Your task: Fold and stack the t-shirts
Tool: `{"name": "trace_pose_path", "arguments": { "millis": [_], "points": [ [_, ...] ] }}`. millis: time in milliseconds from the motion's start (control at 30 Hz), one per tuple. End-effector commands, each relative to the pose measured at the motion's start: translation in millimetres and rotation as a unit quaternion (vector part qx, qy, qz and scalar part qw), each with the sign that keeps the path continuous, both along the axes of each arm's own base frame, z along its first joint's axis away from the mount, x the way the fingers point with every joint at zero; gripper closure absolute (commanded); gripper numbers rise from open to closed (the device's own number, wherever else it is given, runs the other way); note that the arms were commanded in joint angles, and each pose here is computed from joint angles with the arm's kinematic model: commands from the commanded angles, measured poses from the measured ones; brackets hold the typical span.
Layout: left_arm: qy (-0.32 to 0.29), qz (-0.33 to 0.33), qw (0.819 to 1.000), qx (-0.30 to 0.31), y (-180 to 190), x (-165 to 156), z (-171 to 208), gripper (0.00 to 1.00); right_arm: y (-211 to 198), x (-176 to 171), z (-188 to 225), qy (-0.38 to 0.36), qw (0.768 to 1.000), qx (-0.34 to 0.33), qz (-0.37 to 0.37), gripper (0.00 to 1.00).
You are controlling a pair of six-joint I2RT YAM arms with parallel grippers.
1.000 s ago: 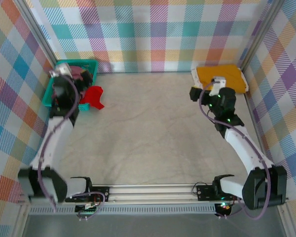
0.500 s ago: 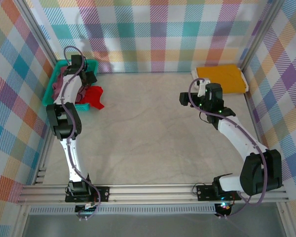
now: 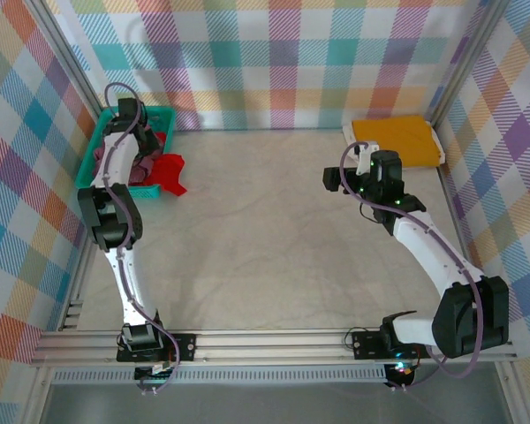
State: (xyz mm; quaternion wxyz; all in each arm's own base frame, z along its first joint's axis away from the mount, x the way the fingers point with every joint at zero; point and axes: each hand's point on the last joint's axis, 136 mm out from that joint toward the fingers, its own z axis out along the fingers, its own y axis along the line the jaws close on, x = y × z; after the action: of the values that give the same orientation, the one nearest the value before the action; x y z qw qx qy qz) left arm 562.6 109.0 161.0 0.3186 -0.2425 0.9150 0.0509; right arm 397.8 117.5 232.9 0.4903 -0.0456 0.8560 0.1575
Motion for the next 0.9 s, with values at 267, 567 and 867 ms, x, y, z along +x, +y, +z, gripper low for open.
{"name": "trace_pose_path", "arguments": {
  "millis": [267, 567, 867],
  "points": [
    [-0.289, -0.049, 0.956, 0.036, -57, -74, 279, 1.0, 4, 6, 14, -0.016, 1.0, 0.018, -0.002, 0.01],
    [-0.426, -0.288, 0.857, -0.032, -219, -153, 415, 1.0, 2, 10, 35, -0.041, 0.999, 0.019, -0.011, 0.01],
    [-0.345, -0.432, 0.82, -0.147, -370, -140, 352, 1.0, -28, -2, 53, -0.057, 0.994, 0.019, -0.09, 0.0]
  ]
}}
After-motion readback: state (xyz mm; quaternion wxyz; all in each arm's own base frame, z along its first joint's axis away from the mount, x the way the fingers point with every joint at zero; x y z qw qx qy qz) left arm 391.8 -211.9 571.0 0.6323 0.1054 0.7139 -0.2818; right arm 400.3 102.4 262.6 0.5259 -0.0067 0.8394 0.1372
